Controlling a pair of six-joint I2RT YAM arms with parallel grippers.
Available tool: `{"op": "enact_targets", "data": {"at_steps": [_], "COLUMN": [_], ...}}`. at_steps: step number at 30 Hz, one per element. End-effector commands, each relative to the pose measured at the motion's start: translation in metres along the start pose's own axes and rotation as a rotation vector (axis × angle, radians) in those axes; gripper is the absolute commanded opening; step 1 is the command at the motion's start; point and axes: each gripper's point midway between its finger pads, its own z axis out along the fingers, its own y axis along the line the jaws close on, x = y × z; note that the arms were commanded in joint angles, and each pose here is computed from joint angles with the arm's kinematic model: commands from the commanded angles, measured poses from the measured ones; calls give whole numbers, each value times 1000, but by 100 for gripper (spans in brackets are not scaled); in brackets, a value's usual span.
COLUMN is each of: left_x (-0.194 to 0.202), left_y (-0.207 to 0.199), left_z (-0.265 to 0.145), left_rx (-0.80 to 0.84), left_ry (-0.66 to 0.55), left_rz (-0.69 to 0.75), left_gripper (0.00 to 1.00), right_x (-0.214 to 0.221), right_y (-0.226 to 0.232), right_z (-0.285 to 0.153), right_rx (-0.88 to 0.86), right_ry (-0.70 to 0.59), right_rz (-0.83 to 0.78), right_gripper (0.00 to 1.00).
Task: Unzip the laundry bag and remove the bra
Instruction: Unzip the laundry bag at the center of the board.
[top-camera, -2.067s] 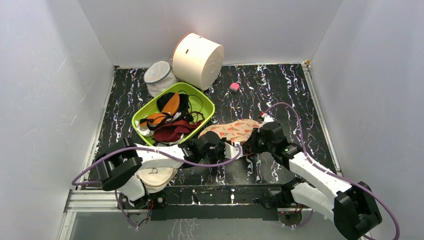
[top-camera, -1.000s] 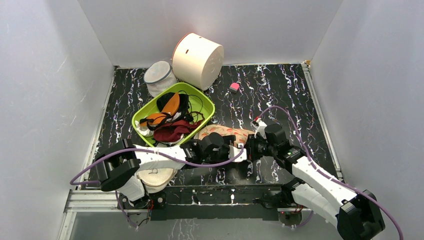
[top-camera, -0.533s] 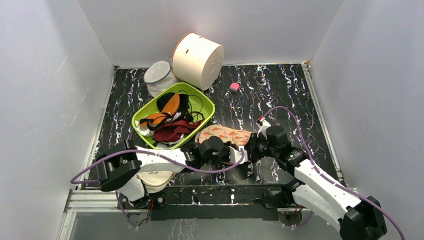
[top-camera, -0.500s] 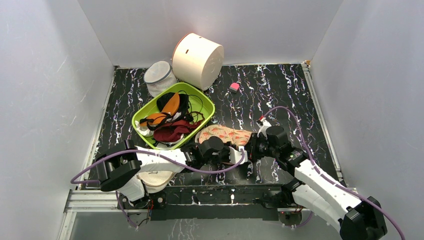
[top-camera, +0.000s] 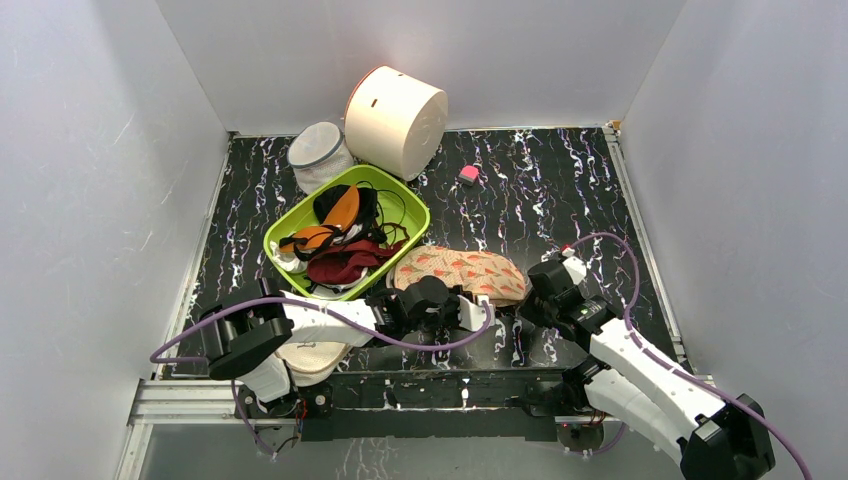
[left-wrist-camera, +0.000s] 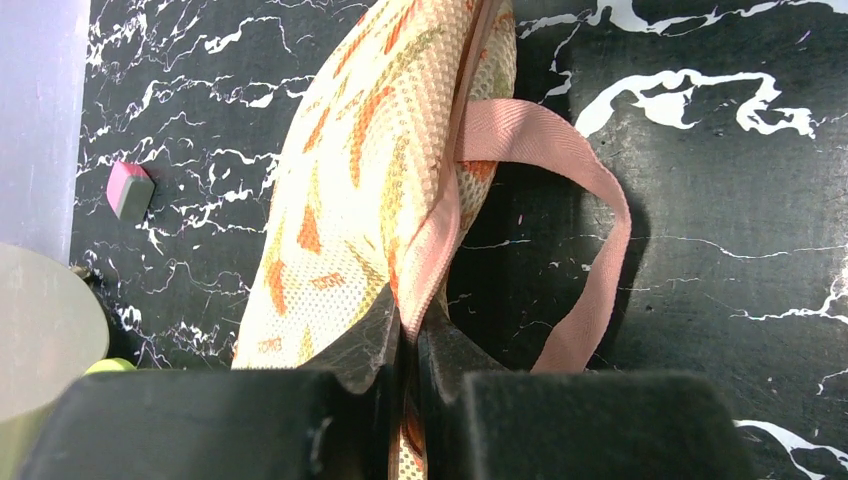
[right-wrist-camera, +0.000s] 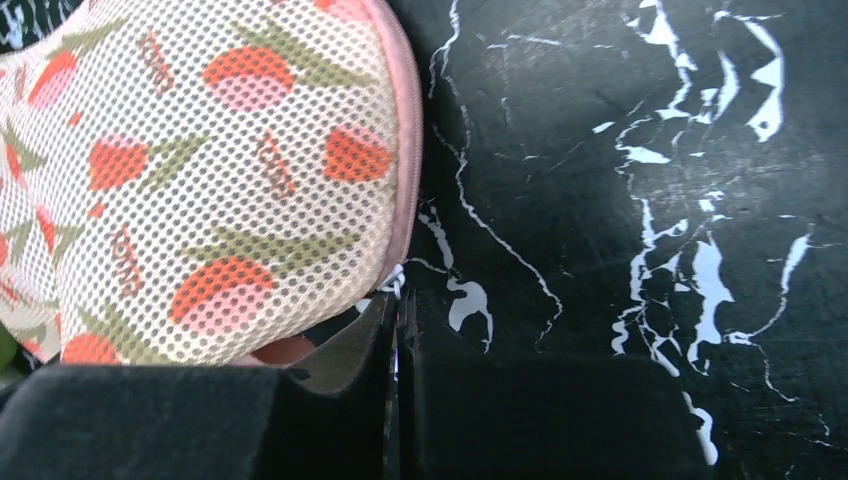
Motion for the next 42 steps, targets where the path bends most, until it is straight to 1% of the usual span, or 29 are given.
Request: {"op": "enact_targets", "data": {"at_steps": [1,3,4,5,6,8,9,11,14,16,17,18,21,24,27,29,30,32,35,38,42], "left_x": [4,4,4,3,0,-8,-12,-19,-25,-32,-35,-39,-46,-60,-88,-104,-109,-117,-130,-142,-140], "left_y": [7,5,4,3,2,2,3,5,6,7,8,9,11,13,15,4,-2,-7,-17,-28,-20], "left_z": [-2,-2,-2,-3,-4,-8,-10,-13,-18,-21,-22,-23,-31,-44,-63,-69,-69,-61,-44,-28,-8], "left_rx": [-32,-19,-8,0,9,24,25,31,45,56,60,68,77,102,135,205,232,201,143,109,-6], "left_ry": [15,22,24,19,10,-21,-32,-50,-68,-85,-89,-94,-113,-147,-244,-302,-307,-274,-251,-252,-207], "left_rz": [18,25,29,28,27,19,10,-1,-8,-13,-19,-26,-48,-86,-159,-184,-185,-172,-138,-74,-2], "left_gripper": [0,0,6,19,29,44,49,56,74,86,95,98,98,98,98,92,88,84,83,81,80], "right_x": [-31,-30,-28,-25,-23,-26,-31,-43,-61,-64,-62,-60,-51,-39,-26,-16,-12,-5,0,-1,-5], "right_y": [-9,4,14,23,30,34,30,16,4,4,6,6,5,18,35,48,53,59,63,65,66], "right_z": [-3,-4,-7,-9,-11,-19,-24,-37,-55,-59,-57,-55,-50,-47,-50,-57,-60,-65,-71,-78,-87], "right_rx": [81,26,-21,-67,-103,-135,-108,-43,-19,-42,-59,-61,-41,-100,-200,-284,-323,-381,-436,-483,-509], "right_ry": [-151,-120,-93,-70,-55,-68,-93,-161,-265,-291,-285,-277,-231,-155,-77,-25,-5,22,30,3,-33], "right_rz": [46,-19,-54,-77,-80,-60,-23,60,168,191,181,167,121,36,-61,-119,-133,-151,-164,-180,-209], "right_gripper": [0,0,0,0,0,0,0,0,0,0,0,0,0,0,0,0,0,0,0,0,0]}}
